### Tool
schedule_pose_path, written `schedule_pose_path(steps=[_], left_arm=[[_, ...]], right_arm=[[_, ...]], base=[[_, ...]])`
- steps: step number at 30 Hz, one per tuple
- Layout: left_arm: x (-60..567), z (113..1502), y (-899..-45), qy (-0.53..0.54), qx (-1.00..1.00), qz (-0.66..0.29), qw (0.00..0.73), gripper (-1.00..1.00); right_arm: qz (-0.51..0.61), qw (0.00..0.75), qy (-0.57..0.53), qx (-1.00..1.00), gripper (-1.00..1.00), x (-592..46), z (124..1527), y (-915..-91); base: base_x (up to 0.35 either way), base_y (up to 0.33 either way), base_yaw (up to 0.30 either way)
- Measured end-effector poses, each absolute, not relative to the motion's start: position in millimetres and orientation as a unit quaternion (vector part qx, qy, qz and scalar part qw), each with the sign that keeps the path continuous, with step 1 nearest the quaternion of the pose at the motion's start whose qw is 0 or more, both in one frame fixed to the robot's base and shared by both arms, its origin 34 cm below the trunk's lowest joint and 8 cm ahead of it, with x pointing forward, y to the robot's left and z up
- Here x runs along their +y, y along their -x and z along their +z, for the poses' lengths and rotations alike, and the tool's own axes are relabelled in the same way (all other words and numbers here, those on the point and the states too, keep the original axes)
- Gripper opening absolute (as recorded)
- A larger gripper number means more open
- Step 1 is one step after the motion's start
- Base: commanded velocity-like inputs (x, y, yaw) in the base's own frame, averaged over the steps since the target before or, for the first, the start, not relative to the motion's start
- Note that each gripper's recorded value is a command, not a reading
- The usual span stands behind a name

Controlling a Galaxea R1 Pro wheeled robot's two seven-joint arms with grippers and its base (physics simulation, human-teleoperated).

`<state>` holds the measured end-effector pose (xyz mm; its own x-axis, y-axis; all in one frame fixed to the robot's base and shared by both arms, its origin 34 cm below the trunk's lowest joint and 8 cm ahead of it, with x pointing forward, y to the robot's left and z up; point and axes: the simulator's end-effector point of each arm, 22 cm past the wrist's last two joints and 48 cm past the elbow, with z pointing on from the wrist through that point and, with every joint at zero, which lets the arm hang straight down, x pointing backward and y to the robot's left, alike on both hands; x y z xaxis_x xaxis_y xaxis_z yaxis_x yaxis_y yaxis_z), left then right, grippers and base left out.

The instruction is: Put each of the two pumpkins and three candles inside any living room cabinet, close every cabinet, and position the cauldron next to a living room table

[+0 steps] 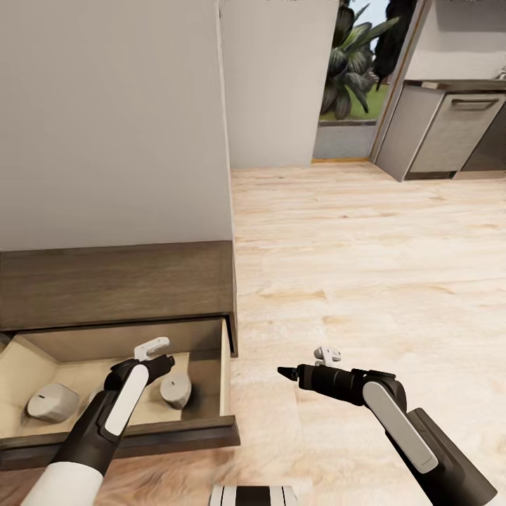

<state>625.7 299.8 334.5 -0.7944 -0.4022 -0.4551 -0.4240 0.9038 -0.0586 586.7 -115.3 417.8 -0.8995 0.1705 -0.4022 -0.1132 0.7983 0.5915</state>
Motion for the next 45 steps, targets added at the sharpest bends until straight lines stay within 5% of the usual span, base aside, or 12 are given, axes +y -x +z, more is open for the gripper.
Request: schedule_pose_path(steps=[45], left_arm=[[312.5, 487.7, -678.2, 0.225, 0.929, 0.009, 0.293, 1.00]], right_arm=[[0.317, 0.223, -0.016, 0.922, 1.00, -115.4, 516.1, -610.4]], base=[[-0.186, 0.040, 0.000]])
